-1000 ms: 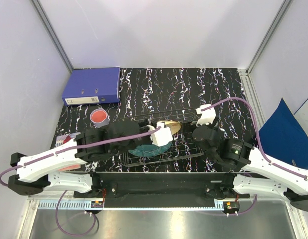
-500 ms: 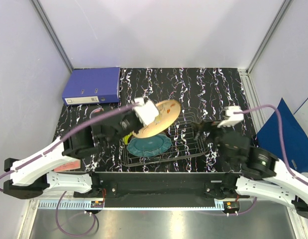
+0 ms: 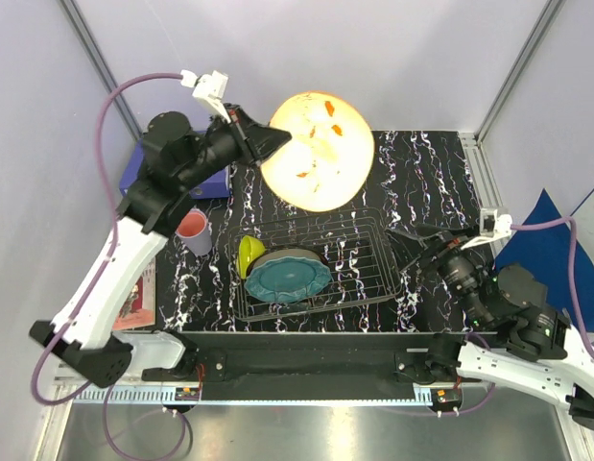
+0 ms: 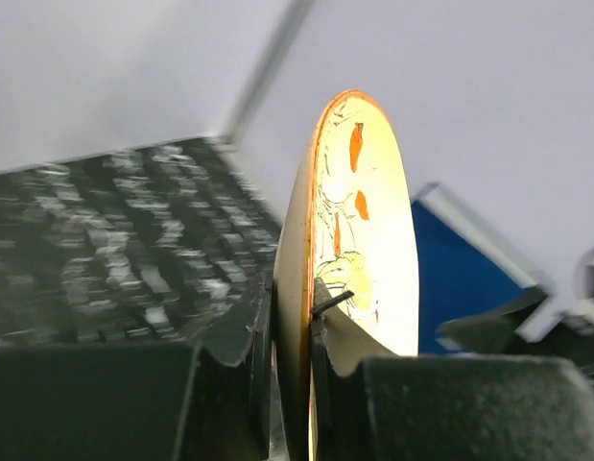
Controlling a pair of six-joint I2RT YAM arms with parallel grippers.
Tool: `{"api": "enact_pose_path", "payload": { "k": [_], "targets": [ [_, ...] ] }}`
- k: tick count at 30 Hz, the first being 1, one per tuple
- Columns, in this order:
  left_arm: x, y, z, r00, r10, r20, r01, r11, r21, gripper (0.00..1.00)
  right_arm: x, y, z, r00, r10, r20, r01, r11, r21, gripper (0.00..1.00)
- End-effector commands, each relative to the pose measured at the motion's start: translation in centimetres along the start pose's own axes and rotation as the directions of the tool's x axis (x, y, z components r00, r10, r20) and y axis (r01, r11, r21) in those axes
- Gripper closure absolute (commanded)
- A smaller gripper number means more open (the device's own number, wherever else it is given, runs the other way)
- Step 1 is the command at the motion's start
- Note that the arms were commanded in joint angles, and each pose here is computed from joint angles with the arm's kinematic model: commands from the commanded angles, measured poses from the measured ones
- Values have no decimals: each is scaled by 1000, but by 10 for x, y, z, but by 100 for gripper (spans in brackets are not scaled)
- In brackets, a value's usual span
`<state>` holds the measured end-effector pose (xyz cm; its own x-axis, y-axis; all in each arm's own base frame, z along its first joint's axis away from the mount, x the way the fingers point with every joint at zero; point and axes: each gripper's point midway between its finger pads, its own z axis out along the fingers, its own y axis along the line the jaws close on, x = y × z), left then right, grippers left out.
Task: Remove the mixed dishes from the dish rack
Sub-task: Pick up the plate from the dish rack.
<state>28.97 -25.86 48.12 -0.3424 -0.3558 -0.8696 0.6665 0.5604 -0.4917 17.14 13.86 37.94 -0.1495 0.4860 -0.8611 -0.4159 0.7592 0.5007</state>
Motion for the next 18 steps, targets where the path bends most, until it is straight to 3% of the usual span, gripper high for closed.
{"api": "enact_pose_path", "payload": {
  "k": [1,5,18],
  "targets": [
    [-40,-88,-9,980,-196,29,162,878,450,100,-27,28,8,999,19,45,-16,998,-67,10],
    [-28,-79,5,976,-218,-1,195,872,449,100,-38,41,18,997,9,70,-3,997,-75,17],
    [-13,-75,7,974,-224,-39,216,854,474,100,-35,60,50,995,-39,92,44,998,-51,16]
  ]
}}
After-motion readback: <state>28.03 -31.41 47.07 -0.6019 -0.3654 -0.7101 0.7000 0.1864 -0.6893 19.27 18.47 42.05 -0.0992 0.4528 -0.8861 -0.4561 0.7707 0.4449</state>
